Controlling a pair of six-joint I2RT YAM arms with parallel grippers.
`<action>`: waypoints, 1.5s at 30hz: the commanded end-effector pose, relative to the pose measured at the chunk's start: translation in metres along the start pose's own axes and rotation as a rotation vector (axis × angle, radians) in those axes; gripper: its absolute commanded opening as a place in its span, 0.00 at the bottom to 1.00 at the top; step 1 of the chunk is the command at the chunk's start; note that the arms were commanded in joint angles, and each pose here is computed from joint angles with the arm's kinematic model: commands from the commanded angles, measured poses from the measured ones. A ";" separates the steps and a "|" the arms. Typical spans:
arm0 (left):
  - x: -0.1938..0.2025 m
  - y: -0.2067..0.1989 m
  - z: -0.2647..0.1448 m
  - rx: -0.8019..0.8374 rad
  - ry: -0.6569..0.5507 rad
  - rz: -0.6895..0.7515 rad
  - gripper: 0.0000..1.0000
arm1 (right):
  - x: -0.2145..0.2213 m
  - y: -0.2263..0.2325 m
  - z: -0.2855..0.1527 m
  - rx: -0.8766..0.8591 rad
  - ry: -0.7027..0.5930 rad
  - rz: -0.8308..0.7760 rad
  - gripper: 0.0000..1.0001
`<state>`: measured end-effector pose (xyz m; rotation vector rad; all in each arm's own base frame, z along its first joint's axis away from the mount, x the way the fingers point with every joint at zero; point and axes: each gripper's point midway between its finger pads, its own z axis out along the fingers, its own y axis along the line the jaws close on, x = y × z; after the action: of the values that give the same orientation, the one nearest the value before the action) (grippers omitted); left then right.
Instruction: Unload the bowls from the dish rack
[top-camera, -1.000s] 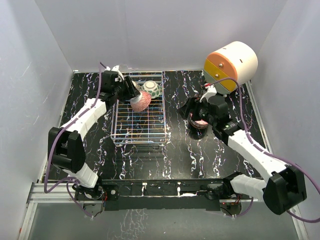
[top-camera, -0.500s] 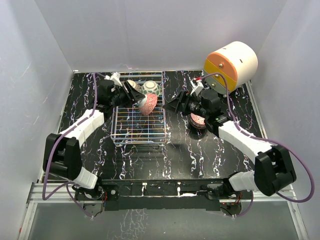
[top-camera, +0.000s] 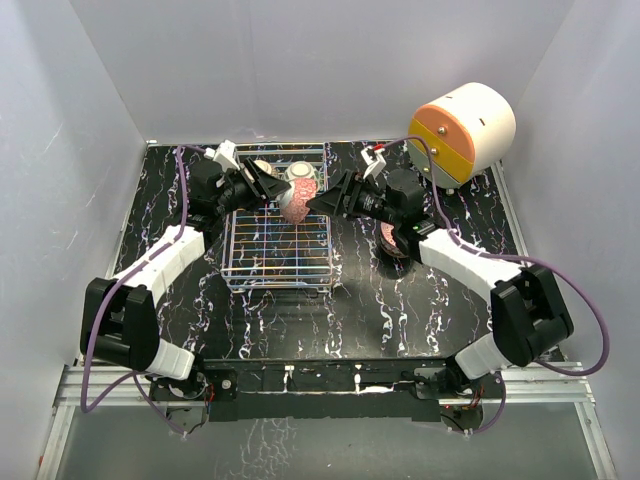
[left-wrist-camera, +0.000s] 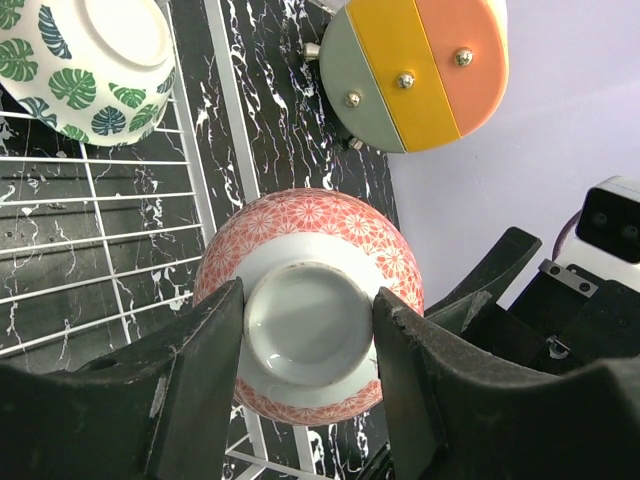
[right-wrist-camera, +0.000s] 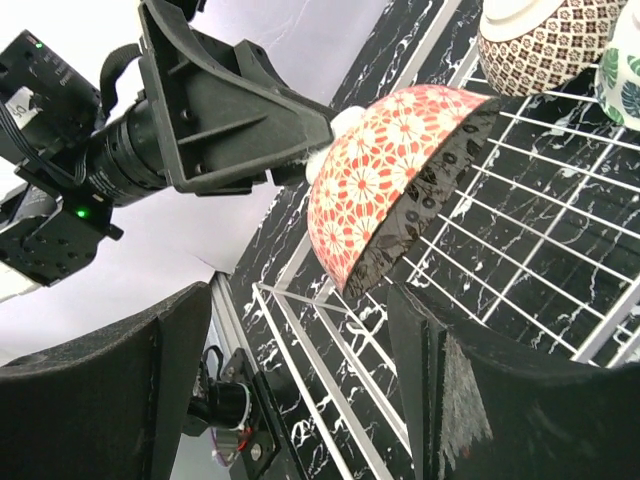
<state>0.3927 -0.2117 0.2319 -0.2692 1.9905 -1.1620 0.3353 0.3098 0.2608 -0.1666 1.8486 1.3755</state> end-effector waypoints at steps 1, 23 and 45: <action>-0.018 -0.039 -0.017 0.117 -0.055 0.043 0.25 | -0.029 0.037 0.010 -0.117 -0.072 -0.052 0.73; -0.022 -0.059 -0.031 0.172 -0.078 0.041 0.25 | -0.029 0.072 0.007 -0.387 -0.108 0.025 0.70; -0.025 -0.069 -0.037 0.203 -0.089 0.041 0.25 | -0.019 0.069 0.012 -0.501 -0.088 0.127 0.37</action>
<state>0.3756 -0.2150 0.2747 -0.2379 1.8851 -1.2673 0.3258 0.3437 0.3026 -0.1802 1.5548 1.8661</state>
